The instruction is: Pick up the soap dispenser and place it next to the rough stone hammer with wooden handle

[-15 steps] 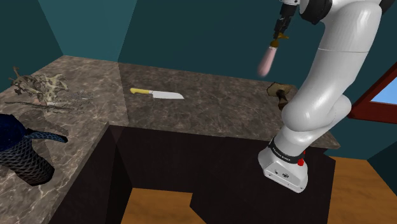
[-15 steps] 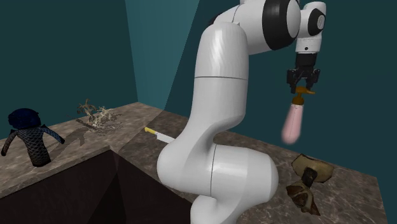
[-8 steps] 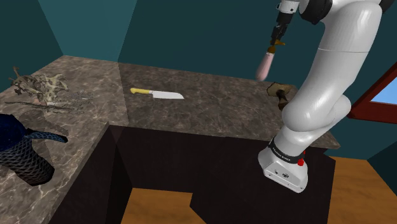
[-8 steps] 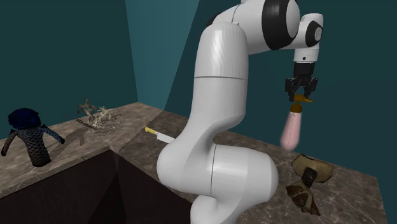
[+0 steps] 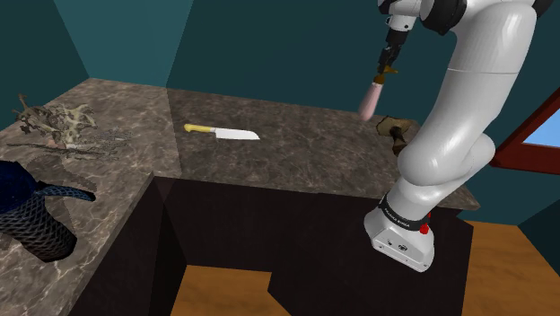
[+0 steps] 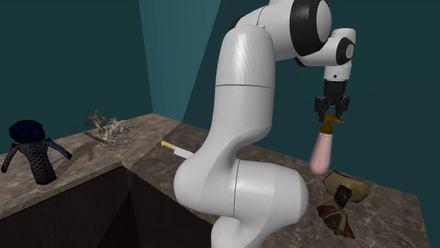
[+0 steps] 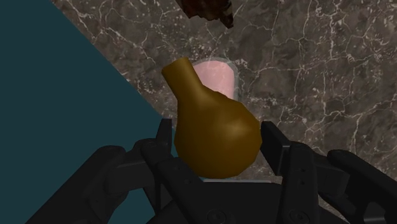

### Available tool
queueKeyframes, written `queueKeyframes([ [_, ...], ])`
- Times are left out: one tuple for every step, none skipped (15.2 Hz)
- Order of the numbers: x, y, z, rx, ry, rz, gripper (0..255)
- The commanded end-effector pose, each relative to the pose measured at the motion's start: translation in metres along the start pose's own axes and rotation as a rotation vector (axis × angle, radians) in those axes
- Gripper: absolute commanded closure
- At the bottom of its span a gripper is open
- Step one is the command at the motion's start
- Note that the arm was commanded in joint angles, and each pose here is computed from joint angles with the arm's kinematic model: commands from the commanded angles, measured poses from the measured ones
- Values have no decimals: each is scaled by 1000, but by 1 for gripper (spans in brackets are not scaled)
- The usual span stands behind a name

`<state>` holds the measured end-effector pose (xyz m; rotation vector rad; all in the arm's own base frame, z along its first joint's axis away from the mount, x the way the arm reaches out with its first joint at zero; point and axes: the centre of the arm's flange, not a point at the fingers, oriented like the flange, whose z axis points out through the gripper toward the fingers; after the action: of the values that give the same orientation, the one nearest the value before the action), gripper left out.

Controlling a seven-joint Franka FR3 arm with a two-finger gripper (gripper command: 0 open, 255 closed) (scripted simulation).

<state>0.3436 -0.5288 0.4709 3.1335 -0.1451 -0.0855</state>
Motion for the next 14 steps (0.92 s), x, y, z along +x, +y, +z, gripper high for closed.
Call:
queueKeyframes([
  [0, -1, 5, -1, 1, 0, 255],
  [0, -1, 5, -1, 1, 0, 255],
  [0, -1, 5, -1, 1, 0, 255],
  [0, -1, 5, -1, 1, 0, 255],
  [0, -1, 5, -1, 1, 0, 255],
  [0, -1, 5, -1, 1, 0, 255],
  [0, -1, 5, -1, 1, 0, 255],
  [0, -1, 5, -1, 1, 0, 0],
  [0, -1, 5, -1, 1, 0, 0],
  [0, -1, 5, -1, 1, 0, 0],
  [0, -1, 5, -1, 1, 0, 0],
  [0, -1, 5, -1, 1, 0, 0],
  [0, -1, 5, -1, 1, 0, 0],
  [0, -1, -8, -1, 1, 0, 0],
])
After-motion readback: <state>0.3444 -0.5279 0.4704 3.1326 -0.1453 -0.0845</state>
